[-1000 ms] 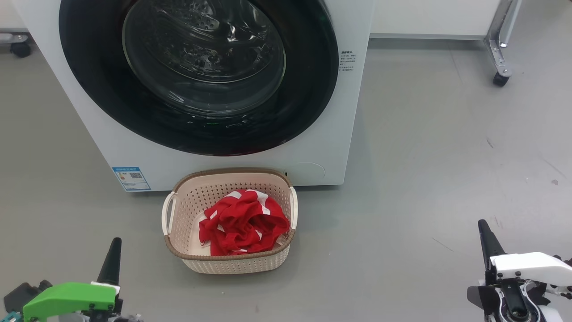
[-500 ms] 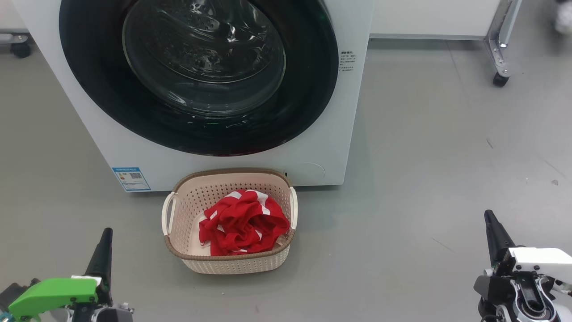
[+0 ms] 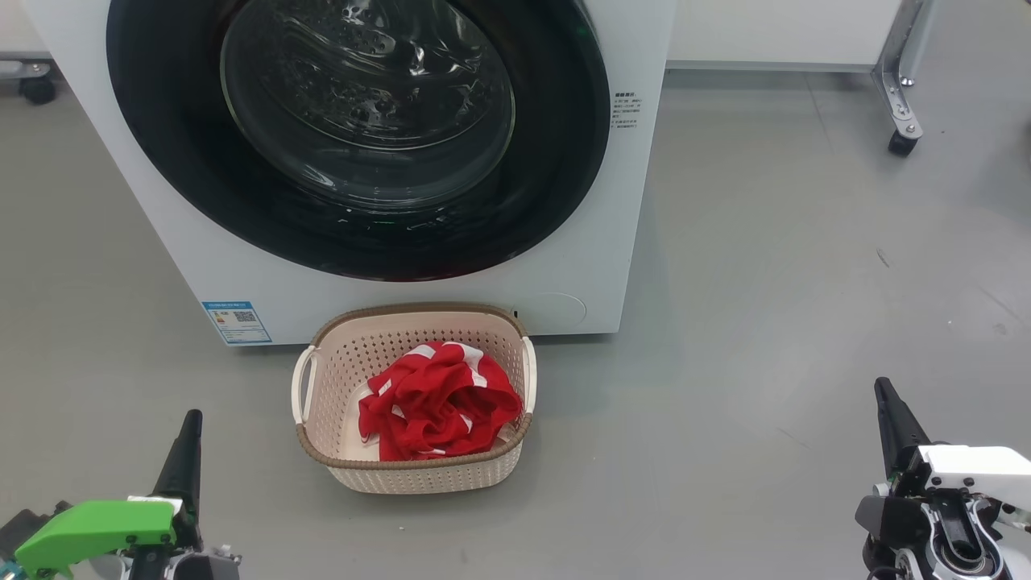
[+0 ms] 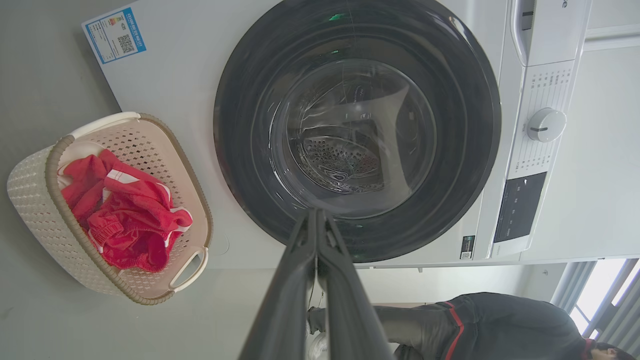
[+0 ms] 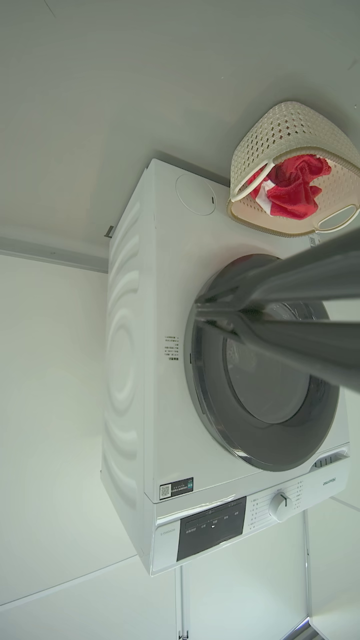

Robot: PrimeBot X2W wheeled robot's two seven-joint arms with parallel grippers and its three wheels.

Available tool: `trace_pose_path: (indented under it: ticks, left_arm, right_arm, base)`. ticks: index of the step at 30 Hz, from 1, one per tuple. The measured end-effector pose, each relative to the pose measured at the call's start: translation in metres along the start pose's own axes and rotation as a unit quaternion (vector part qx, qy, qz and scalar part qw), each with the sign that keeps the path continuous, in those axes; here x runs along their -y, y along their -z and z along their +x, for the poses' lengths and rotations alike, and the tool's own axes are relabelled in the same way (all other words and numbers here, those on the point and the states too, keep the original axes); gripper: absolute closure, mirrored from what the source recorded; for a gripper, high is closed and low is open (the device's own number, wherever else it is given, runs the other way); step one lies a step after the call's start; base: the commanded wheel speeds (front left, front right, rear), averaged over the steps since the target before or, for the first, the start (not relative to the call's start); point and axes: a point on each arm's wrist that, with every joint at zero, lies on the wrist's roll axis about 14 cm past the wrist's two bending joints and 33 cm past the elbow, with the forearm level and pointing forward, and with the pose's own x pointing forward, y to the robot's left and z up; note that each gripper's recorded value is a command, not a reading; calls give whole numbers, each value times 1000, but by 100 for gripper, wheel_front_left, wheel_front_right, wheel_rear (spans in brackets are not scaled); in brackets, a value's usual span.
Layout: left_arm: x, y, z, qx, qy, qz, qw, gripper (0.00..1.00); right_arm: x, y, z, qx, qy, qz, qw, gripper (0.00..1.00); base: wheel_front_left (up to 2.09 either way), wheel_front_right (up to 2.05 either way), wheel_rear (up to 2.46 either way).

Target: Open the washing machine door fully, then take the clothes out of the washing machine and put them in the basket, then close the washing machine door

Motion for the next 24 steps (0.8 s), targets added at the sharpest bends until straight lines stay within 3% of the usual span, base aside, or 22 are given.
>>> trace_pose_path:
  ticks: [24]
  left_arm:
    - [0,0,0,0,0,0,1000,100]
  right_arm:
    - [0,-1,0,1,-1,0,1000,100]
  base:
    - [0,0,0]
